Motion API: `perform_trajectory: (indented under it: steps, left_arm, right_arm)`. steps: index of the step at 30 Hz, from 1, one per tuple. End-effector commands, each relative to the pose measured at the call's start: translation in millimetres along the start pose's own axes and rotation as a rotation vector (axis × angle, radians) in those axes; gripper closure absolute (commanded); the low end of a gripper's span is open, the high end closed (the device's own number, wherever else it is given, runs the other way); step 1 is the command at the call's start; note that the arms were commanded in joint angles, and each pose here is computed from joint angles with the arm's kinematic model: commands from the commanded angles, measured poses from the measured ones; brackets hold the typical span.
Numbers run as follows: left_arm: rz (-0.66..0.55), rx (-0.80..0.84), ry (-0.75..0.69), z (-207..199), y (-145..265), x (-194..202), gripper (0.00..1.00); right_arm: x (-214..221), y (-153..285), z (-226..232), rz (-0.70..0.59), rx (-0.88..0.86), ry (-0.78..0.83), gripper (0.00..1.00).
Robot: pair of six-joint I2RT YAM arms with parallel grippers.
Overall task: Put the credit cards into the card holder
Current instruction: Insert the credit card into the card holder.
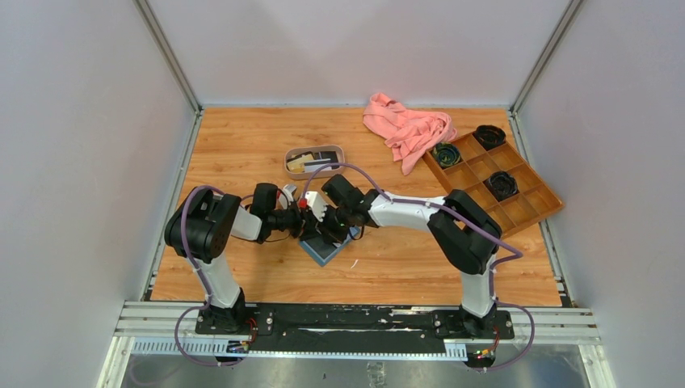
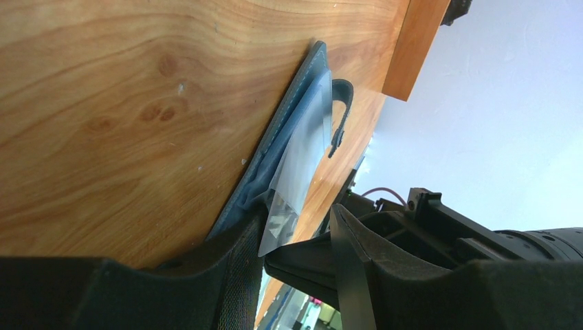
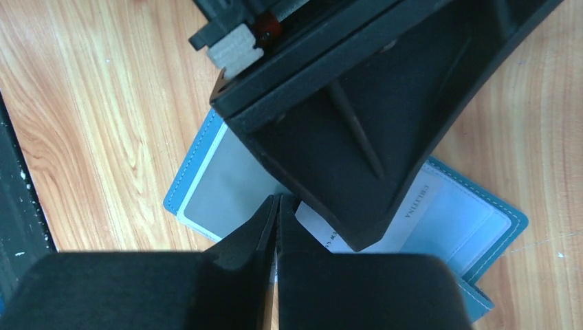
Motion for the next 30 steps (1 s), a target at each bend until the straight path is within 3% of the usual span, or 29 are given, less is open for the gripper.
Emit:
perform_trajectory:
  steps: [1, 12, 22, 28, 30]
  left_arm:
    - [0.009, -0.148, 0.042, 28, -2, 17, 0.53]
    - [0.018, -0.152, 0.046, 31, -3, 18, 0.53]
    - [0.021, -0.156, 0.049, 33, -3, 18, 0.52]
    - [0.003, -0.131, 0.028, 23, -1, 13, 0.52]
    - [-0.011, -0.111, 0.015, 16, 1, 10, 0.51]
  right_arm:
    - [6, -11, 2, 0.031, 0.044, -0.021, 0.97]
    - [1, 1, -16, 0.030, 0.315, 0.002, 0.97]
    - [1, 8, -31, 0.039, 0.449, 0.012, 0.98]
    - [-8, 25, -28, 0.002, 0.362, 0.023, 0.96]
    - [-13, 36, -20, -0.017, 0.243, 0.052, 0.88]
Point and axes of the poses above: each gripper's point midway between its finger pads, its own y axis back along the fingers, its own z axis along the line the jaws close on, x = y × z, the point moved 10 cm from there along y, back along the fingers, and after that the axes turned 11 degrees about -y, right-handed, at the moved point
